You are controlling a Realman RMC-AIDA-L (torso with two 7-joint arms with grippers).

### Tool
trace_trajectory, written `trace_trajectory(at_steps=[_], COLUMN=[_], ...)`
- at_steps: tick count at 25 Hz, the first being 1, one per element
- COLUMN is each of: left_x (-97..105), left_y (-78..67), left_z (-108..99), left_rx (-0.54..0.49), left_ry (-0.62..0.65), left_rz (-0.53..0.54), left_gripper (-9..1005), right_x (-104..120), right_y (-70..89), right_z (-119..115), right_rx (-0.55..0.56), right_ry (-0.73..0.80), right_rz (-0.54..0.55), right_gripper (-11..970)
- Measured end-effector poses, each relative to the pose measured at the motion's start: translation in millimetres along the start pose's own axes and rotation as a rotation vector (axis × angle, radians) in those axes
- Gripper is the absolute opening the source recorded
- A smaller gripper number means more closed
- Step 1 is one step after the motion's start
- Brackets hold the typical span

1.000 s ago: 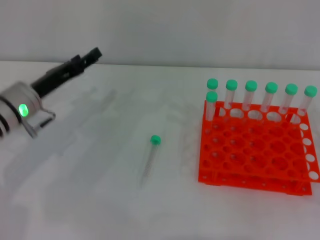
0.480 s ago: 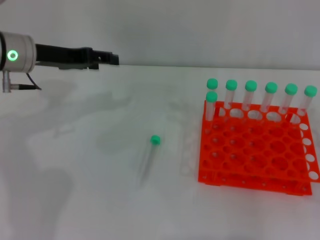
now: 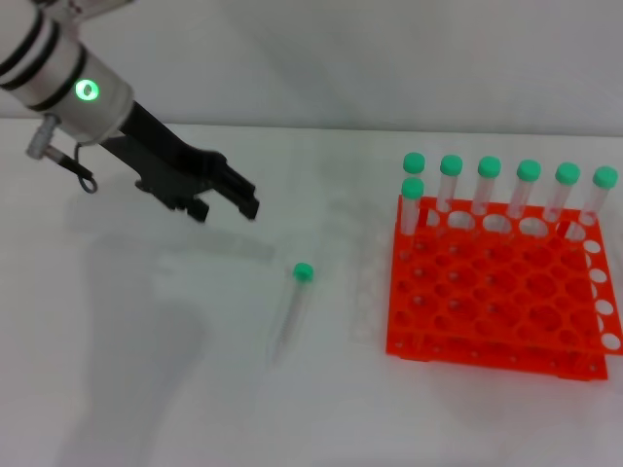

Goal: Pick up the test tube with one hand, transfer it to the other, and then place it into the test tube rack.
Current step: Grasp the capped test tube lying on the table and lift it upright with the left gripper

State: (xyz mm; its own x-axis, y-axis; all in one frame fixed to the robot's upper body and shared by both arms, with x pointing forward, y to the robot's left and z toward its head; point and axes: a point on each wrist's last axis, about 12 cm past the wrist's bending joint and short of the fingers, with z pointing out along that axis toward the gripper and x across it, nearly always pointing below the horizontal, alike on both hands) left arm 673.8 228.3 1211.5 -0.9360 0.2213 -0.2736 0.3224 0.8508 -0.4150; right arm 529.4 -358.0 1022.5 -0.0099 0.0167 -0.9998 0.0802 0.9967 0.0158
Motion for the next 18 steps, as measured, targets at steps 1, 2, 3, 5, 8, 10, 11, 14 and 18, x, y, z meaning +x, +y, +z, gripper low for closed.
trace_trajectory(at_steps=[1, 2, 3, 5, 8, 10, 11, 14, 18], left_x=[-0.9, -0.9, -0.8, 0.0, 1.1, 2.9, 4.0, 8.8, 16.8], left_y=[-4.9, -9.8, -14.0, -21.4, -35.9, -44.5, -48.3, -58.3, -66.4], left_z=[1.8, 5.1, 8.1, 14.7, 30.0, 41.1, 46.5, 63.5, 77.2], left_rx=[-0.025, -0.046, -0.076, -0.118, -0.161, -0.163, -0.164, -0.182, -0.238], left_ry=[0.029, 0.055, 0.082, 0.122, 0.186, 0.217, 0.228, 0.253, 0.295], left_rz=[-0.007, -0.013, -0.029, -0.051, -0.048, -0.037, -0.031, -0.019, -0.012], left_gripper=[771, 770, 770, 769, 769, 768, 768, 767, 765], right_x=[-0.2, -0.3, -0.3, -0.1, 0.5, 0.5, 0.5, 0.9, 1.4], right_y=[-0.4, -0.6, -0.9, -1.2, -3.0, -4.6, -5.1, -5.2, -4.8], right_z=[0.1, 0.2, 0.1, -0.1, -1.4, -1.3, -1.2, -1.3, -1.8], right_rx=[0.001, 0.001, 0.002, 0.003, 0.009, 0.013, 0.014, 0.013, 0.008], right_ry=[0.000, -0.001, 0.000, 0.000, 0.003, 0.005, 0.007, 0.010, 0.013], right_rz=[-0.001, -0.001, -0.002, -0.002, -0.003, -0.007, -0.009, -0.010, -0.014], right_gripper=[857, 857, 857, 856, 856, 856, 856, 856, 856])
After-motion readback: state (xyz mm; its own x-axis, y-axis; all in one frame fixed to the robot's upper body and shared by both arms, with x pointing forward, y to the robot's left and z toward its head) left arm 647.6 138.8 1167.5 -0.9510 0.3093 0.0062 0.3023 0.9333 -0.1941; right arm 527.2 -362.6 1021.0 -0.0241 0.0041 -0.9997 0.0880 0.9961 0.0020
